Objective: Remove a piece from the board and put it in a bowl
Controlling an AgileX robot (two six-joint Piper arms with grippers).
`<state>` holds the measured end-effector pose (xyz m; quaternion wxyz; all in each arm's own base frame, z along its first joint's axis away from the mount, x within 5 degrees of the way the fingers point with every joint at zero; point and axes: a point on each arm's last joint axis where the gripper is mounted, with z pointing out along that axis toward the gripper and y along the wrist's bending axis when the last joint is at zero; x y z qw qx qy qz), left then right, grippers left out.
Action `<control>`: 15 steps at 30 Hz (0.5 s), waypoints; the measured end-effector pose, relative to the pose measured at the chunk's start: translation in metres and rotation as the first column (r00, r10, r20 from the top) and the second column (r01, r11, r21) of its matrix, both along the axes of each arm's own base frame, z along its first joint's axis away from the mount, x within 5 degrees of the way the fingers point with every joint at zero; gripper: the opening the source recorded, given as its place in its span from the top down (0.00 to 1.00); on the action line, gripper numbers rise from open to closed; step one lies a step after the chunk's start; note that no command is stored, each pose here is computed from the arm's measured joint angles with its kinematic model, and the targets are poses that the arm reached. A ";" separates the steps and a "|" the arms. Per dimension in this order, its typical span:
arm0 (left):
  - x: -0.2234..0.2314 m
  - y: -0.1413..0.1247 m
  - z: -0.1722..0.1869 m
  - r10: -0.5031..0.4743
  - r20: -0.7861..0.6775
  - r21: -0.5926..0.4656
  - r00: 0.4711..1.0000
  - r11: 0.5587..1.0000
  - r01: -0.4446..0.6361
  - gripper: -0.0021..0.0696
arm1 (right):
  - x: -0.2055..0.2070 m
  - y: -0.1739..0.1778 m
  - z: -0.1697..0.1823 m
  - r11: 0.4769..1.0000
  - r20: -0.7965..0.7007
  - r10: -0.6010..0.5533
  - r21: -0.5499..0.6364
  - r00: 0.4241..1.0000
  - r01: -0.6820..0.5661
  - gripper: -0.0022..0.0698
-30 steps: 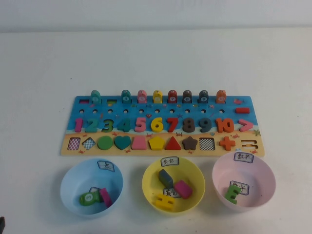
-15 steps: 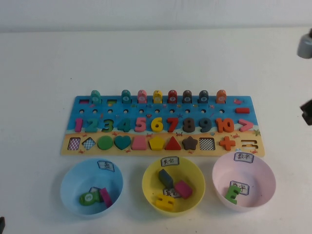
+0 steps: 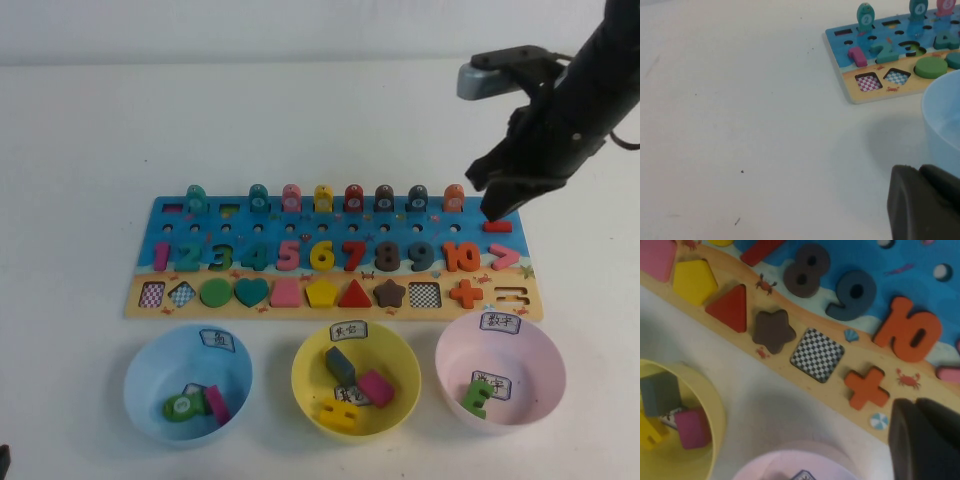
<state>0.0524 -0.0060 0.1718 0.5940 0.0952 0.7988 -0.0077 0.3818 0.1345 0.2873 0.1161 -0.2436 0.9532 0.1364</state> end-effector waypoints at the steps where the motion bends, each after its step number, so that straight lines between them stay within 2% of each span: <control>1: 0.000 0.000 0.000 0.000 0.000 0.000 1.000 1.000 0.000 0.98 | 0.002 0.003 -0.004 1.000 -0.006 0.006 0.001 1.000 -0.006 0.99; 4: 0.000 0.000 0.000 0.000 0.000 0.000 1.000 1.000 0.000 0.98 | 0.003 0.022 -0.013 0.998 -0.016 0.056 -0.011 0.998 -0.056 0.99; 8: 0.000 0.000 0.000 0.000 0.000 0.000 1.000 1.000 0.000 0.98 | 0.001 0.051 -0.020 0.983 0.011 0.162 -0.090 0.987 -0.160 0.96; 12: 0.000 0.000 0.000 0.000 0.000 0.000 1.000 1.000 0.000 0.98 | 0.002 0.073 -0.034 0.969 0.001 0.214 -0.123 0.977 -0.212 0.82; 15: 0.000 0.000 0.000 0.000 0.000 0.000 1.000 1.000 0.000 0.98 | 0.005 0.084 -0.048 0.969 -0.024 0.210 -0.130 0.977 -0.211 0.65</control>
